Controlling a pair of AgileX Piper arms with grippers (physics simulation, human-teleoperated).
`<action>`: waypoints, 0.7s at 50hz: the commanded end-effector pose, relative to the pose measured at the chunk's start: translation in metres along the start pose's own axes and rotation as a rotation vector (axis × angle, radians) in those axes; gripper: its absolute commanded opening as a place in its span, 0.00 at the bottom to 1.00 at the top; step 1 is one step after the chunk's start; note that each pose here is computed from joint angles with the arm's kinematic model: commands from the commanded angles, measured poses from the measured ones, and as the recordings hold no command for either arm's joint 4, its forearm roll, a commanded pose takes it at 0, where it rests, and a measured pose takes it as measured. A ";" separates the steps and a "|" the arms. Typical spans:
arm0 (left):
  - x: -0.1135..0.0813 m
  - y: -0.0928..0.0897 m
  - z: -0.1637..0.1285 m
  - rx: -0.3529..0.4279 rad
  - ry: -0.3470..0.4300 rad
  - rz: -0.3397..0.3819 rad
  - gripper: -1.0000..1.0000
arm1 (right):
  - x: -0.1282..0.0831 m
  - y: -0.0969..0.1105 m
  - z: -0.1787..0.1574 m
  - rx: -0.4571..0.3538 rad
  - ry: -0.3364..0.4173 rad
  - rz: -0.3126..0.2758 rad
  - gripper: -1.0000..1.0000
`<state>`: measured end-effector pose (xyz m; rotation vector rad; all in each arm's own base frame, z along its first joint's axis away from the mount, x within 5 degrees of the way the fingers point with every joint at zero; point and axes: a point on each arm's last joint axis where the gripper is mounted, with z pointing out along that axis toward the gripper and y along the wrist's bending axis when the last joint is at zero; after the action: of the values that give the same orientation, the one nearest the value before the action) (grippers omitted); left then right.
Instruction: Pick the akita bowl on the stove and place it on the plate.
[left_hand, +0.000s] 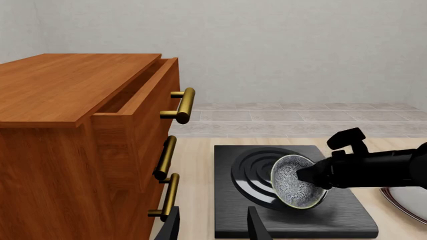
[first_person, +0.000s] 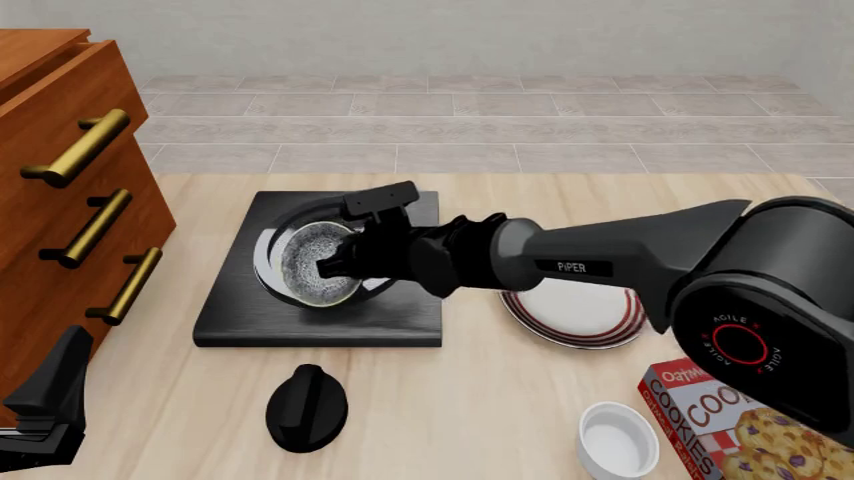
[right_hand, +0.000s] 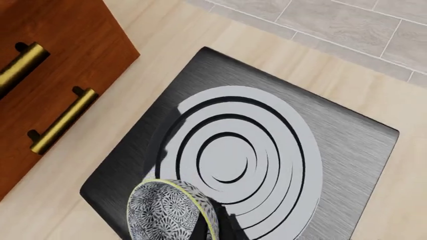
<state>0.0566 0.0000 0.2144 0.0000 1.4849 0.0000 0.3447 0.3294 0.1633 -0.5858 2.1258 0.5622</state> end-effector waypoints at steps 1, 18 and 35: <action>0.000 0.000 0.000 0.000 0.000 0.000 1.00 | -0.005 -0.009 -0.020 0.011 -0.023 -0.081 0.00; 0.000 0.000 0.000 0.000 0.000 0.000 1.00 | -0.001 -0.036 -0.080 0.046 -0.139 -0.025 0.00; 0.000 0.000 0.000 0.000 0.000 0.000 1.00 | 0.007 -0.071 -0.119 0.123 -0.184 0.060 0.00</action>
<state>0.0566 0.0000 0.2144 0.0000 1.4849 0.0000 0.3158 0.2327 0.2024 -0.4737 2.0045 0.5080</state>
